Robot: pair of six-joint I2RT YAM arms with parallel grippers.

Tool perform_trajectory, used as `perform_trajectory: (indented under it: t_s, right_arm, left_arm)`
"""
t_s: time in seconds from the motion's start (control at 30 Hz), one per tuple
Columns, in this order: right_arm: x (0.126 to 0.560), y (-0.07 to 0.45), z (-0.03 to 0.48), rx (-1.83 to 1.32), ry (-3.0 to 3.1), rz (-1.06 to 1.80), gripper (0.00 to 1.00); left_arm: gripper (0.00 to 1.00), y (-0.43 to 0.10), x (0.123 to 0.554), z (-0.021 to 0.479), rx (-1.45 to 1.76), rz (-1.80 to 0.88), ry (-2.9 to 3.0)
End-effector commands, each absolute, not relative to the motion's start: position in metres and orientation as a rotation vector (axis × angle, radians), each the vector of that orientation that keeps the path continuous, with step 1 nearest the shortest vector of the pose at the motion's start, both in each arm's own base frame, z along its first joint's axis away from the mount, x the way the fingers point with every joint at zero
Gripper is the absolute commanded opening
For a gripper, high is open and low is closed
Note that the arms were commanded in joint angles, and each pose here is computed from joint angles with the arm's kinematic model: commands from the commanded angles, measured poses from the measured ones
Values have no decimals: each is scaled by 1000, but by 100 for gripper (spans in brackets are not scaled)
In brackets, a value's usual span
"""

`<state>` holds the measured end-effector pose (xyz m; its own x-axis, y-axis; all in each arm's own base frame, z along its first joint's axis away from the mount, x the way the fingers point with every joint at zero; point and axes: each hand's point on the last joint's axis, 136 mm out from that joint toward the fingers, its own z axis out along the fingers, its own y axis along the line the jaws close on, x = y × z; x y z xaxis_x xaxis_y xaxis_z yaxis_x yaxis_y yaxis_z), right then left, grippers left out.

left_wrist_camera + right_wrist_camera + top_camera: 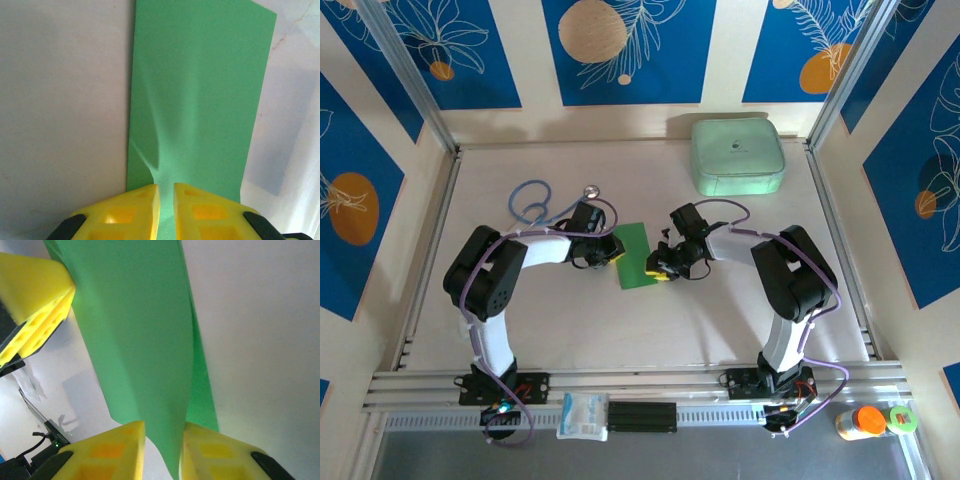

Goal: Fold a paper plane with a square sheet of paper (pick it up from the middle)
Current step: Fold the triangle a second time at the center of the table.

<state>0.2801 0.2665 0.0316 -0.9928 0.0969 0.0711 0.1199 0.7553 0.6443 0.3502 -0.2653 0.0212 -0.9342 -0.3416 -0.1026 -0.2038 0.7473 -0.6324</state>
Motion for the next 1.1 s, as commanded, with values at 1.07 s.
perform_trajectory:
  t_s: [1.07]
  right_arm:
    - [279,274,53,-191,-2898,-1124,3]
  left_arm:
    - [19,-267,357,1,-295,-913,2811]
